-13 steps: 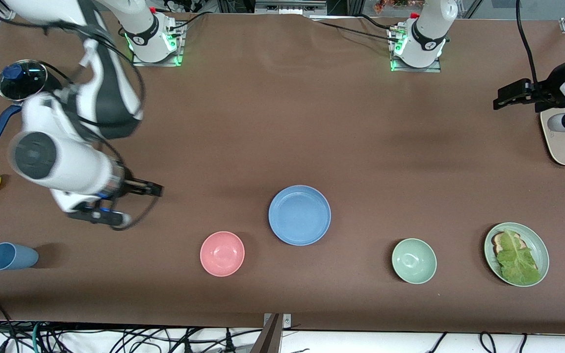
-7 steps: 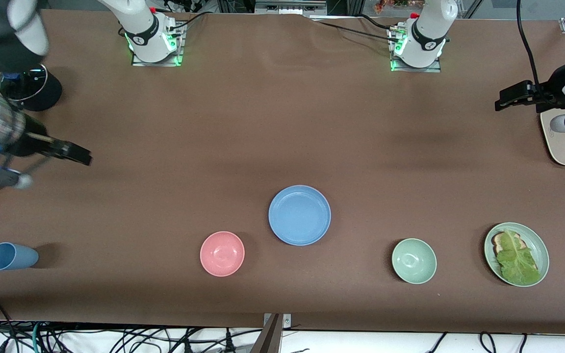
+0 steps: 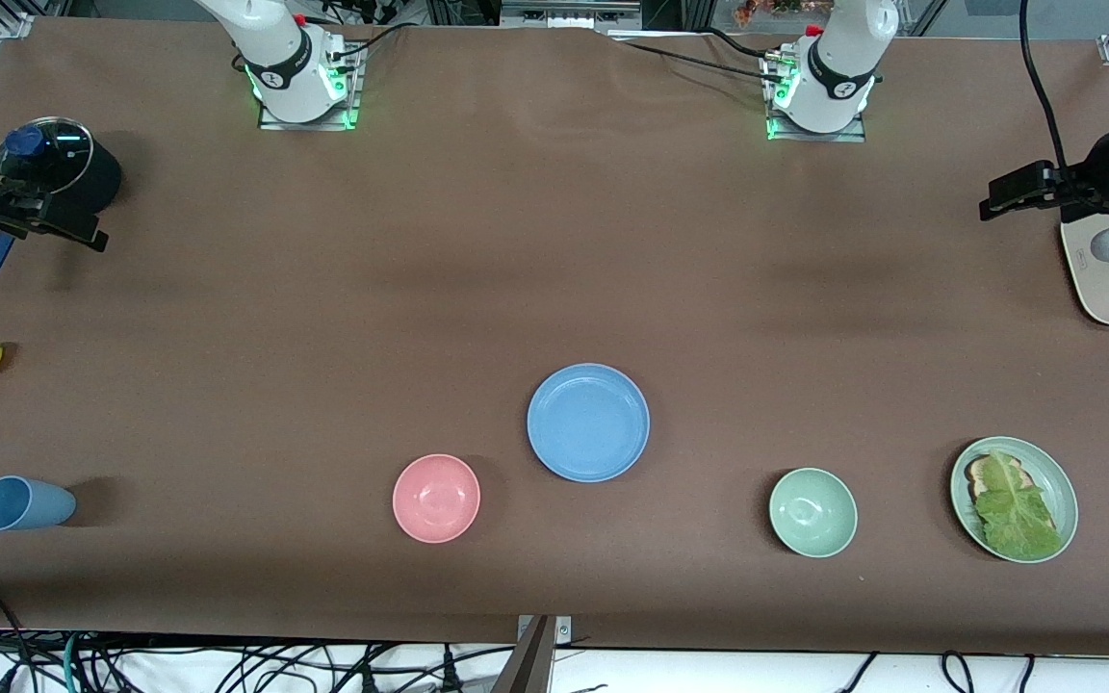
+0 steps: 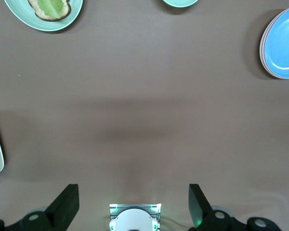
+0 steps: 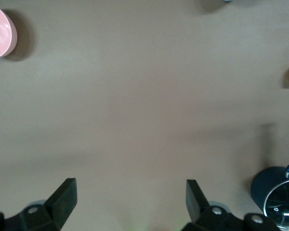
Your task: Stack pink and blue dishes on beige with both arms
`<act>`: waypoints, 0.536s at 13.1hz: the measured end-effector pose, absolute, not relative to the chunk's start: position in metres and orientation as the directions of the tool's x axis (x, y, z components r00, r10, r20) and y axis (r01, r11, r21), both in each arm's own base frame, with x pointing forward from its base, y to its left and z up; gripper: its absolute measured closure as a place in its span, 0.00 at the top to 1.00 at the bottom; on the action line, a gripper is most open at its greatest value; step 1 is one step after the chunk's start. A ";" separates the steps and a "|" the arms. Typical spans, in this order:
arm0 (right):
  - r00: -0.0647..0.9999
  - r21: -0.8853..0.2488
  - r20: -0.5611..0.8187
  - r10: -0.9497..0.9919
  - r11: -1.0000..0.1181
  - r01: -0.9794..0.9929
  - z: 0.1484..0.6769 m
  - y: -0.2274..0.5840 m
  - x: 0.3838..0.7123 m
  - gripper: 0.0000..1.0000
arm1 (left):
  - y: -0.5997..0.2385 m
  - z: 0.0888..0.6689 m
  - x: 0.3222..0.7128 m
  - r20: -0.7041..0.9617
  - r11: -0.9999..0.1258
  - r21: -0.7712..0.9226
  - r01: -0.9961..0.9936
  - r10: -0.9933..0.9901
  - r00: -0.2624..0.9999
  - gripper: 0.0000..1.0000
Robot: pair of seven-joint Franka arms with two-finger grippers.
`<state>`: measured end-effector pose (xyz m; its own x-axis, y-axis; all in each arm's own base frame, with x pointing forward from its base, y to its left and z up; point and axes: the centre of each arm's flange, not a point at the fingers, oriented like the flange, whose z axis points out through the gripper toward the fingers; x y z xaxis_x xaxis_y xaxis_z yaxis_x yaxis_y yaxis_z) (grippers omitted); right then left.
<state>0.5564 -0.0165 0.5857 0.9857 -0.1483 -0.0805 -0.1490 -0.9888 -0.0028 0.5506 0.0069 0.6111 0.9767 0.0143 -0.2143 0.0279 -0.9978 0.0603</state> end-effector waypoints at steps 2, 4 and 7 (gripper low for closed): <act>0.987 -0.001 -0.078 -0.138 -0.990 -0.138 0.585 -0.011 0.553 1.00 | 0.010 0.611 0.551 -0.214 -0.999 0.043 0.029 0.020 0.977 1.00; 0.987 0.000 -0.076 -0.138 -0.990 -0.139 0.585 -0.012 0.552 1.00 | 0.008 0.611 0.551 -0.214 -0.999 0.037 0.025 0.017 0.977 1.00; 0.986 0.001 -0.076 -0.147 -0.989 -0.148 0.584 -0.017 0.552 1.00 | 0.006 0.611 0.551 -0.214 -0.999 0.037 0.021 0.013 0.977 1.00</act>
<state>0.5524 -0.0168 0.5842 0.9862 -0.1472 -0.0762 -0.1476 -0.9891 0.0006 0.5506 0.0061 0.6110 0.9768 0.0125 -0.2137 0.0209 -0.9991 0.0368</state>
